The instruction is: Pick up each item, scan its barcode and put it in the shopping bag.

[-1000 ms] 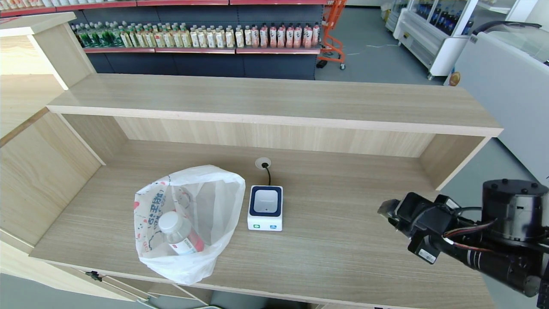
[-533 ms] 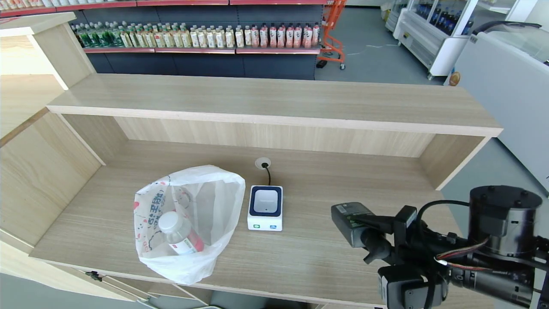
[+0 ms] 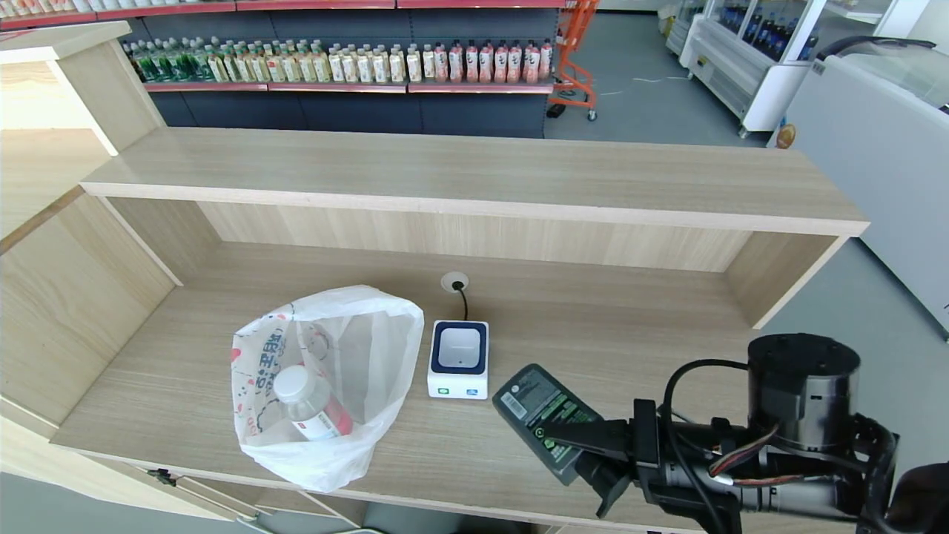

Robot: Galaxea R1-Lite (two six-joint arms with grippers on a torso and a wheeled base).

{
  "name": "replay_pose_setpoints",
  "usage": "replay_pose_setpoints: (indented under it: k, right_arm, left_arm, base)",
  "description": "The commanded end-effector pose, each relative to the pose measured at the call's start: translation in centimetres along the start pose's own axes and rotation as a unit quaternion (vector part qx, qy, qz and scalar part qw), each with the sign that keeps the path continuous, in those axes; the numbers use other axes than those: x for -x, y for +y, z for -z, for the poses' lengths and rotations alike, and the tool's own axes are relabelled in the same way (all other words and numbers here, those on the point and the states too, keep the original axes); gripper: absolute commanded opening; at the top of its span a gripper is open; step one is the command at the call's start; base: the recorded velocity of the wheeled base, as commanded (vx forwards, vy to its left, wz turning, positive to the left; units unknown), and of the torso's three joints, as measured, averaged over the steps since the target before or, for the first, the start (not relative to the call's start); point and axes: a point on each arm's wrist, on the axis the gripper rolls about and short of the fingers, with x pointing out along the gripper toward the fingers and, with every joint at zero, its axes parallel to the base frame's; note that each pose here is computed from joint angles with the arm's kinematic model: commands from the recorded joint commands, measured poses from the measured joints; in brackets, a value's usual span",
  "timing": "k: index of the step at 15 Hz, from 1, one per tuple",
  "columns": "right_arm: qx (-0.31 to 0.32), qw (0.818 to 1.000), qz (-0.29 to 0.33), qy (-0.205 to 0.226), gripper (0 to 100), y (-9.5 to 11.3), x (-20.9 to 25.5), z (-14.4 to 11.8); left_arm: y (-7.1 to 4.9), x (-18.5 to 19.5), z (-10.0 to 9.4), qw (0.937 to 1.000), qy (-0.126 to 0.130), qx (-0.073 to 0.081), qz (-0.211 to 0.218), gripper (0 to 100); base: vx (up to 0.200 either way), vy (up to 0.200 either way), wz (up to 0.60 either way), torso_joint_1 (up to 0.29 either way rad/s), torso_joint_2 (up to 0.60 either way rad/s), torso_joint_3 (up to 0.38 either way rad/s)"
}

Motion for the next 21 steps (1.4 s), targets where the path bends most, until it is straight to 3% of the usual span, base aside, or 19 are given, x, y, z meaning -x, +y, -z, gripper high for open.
replay_pose_setpoints:
  k: [1,2,8,11,18,21]
  right_arm:
    - [0.006,0.999,0.000,-0.041,0,1.8,-1.7,-0.2]
    - [0.019,0.997,0.026,-0.068,0,2.3,-2.9,0.2]
    - [0.069,0.989,0.081,-0.104,0,1.5,-4.7,0.9]
    - [0.076,0.984,0.092,-0.132,0,2.1,-5.4,0.6]
    - [0.102,0.971,0.143,-0.161,0,1.4,-9.3,1.9]
    - [0.094,0.972,0.138,-0.166,0,2.0,-10.0,1.8]
  left_arm:
    - [0.0,0.0,0.0,1.0000,0.000,0.000,0.000,100]
    - [0.0,0.0,0.0,1.0000,0.000,0.000,0.000,100]
    - [0.0,0.0,0.0,1.0000,0.000,0.000,0.000,100]
    - [0.0,0.0,0.0,1.0000,0.000,0.000,0.000,100]
    - [0.0,0.0,0.0,1.0000,0.000,0.000,0.000,100]
    - [0.0,0.0,0.0,1.0000,0.000,0.000,0.000,100]
  base:
    - [0.000,0.000,0.00,0.000,0.00,0.000]
    - [0.000,0.000,0.00,0.000,0.00,0.000]
    - [0.000,0.000,0.00,0.000,0.00,0.000]
    - [0.000,0.000,0.00,0.000,0.00,0.000]
    - [0.000,0.000,0.00,0.000,0.00,0.000]
    - [0.000,0.000,0.00,0.000,0.00,0.000]
